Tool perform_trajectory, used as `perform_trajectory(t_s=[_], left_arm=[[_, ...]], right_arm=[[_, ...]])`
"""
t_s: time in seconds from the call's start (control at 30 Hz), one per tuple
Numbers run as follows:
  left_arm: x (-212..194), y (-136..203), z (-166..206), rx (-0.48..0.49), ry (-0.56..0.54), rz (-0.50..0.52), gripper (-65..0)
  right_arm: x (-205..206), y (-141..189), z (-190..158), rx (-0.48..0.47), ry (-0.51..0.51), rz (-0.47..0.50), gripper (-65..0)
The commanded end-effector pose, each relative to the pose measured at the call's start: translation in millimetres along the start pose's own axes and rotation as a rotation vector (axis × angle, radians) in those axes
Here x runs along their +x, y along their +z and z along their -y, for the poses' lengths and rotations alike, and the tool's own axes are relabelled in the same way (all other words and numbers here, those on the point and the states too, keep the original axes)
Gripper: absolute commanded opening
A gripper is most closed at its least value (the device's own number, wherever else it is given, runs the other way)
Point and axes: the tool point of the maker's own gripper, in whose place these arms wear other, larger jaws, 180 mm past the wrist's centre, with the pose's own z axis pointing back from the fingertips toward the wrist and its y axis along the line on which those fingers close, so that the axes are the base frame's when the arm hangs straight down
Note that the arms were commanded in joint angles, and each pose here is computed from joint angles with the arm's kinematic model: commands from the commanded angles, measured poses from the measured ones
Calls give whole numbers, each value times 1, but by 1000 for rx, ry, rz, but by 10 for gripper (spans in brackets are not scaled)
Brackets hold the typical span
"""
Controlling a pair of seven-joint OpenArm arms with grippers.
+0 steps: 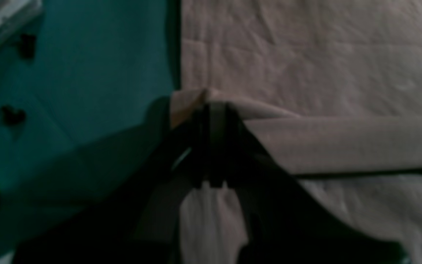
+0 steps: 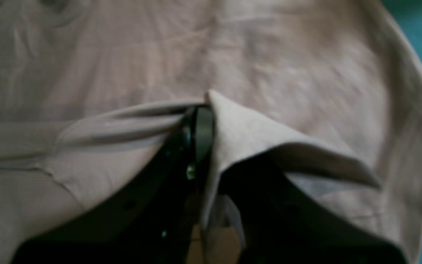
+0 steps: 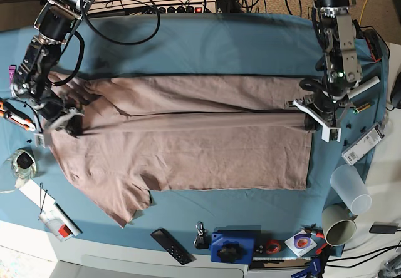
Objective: Fold the T-shirt properly
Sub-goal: 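Fold the shoulder edge over toward the hem with both grippers, then release the folded edge and raise both grippers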
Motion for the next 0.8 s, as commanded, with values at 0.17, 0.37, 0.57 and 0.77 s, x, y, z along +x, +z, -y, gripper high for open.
perform_trajectory(t_s=[0.17, 0.37, 0.57, 0.77], left_arm=[[29, -13, -9, 18, 8, 54, -650], [38, -15, -8, 16, 8, 68, -650], [37, -14, -8, 16, 7, 66, -636], [40, -12, -9, 19, 3, 68, -362]], right_arm=[[25, 0, -1, -5, 48, 62, -650], [28, 1, 0, -7, 45, 77, -650], [26, 1, 0, -6, 47, 67, -650], [33, 5, -3, 8, 39, 79, -505]])
